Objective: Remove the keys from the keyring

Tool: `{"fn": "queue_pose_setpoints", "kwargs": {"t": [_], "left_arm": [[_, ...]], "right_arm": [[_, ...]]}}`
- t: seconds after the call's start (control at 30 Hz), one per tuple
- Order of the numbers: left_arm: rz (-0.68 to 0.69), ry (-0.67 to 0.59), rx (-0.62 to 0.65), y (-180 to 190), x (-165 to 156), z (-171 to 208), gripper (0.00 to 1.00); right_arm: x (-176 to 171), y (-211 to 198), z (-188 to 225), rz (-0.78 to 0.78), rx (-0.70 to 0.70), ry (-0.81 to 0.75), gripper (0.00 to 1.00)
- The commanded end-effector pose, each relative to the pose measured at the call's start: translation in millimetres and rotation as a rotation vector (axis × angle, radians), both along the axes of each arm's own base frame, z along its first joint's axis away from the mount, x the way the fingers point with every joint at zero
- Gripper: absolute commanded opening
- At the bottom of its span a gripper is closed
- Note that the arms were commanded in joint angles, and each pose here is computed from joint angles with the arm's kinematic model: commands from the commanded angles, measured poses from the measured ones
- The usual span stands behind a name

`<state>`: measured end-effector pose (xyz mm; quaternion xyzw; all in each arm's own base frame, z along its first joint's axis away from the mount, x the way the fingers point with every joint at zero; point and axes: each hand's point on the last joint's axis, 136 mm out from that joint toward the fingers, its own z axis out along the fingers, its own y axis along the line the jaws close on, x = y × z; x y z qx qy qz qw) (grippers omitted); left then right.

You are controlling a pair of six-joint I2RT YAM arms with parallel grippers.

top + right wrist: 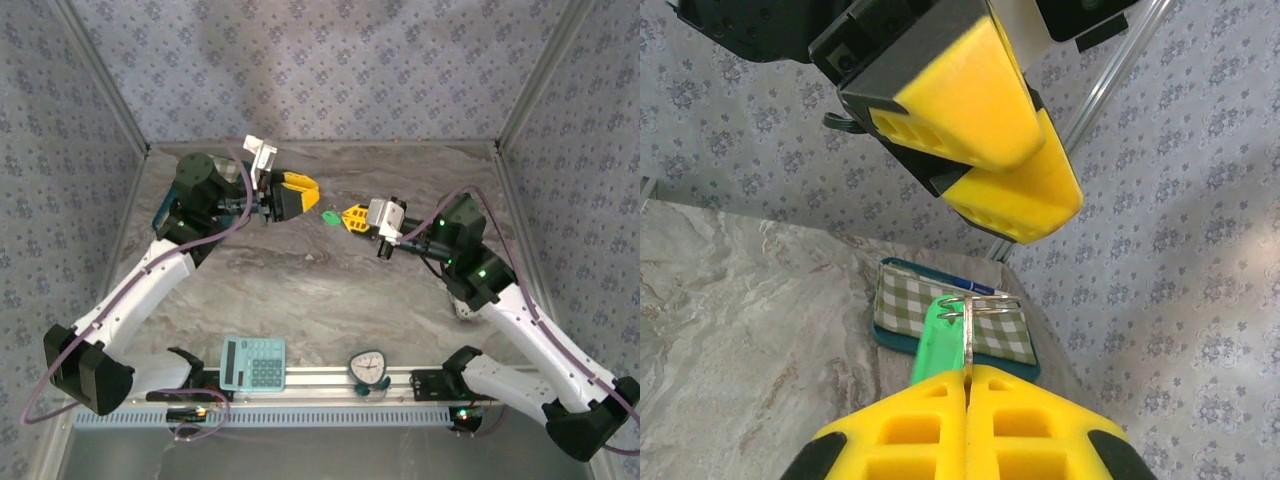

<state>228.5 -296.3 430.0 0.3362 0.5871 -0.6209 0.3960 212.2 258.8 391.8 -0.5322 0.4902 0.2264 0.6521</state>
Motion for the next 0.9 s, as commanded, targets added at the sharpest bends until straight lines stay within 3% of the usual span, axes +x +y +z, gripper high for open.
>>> {"fn": "queue_pose_setpoints", "kwargs": {"t": [0.0,0.37,0.77,0.87], "left_arm": [[-0.003,-0.045,-0.017,4.5,-6.9,8.5,0.45],[-0.156,-0.022,0.032,-14.8,-23.3,-0.7,0.62],[-0.203,-0.011,0.056,-22.2,-29.2,-7.2,0.64],[-0.211,-0.011,0.056,-22.6,-30.7,-7.1,0.58]], "right_arm": [[-1.4,-0.7,4.1,0.015,0.009,0.019,0.00],[-5.7,7.4,11.4,0.099,0.032,0.040,0.00],[-6.7,7.9,17.2,0.122,0.048,0.044,0.00],[-6.7,7.4,16.9,0.119,0.049,0.045,0.00]]}}
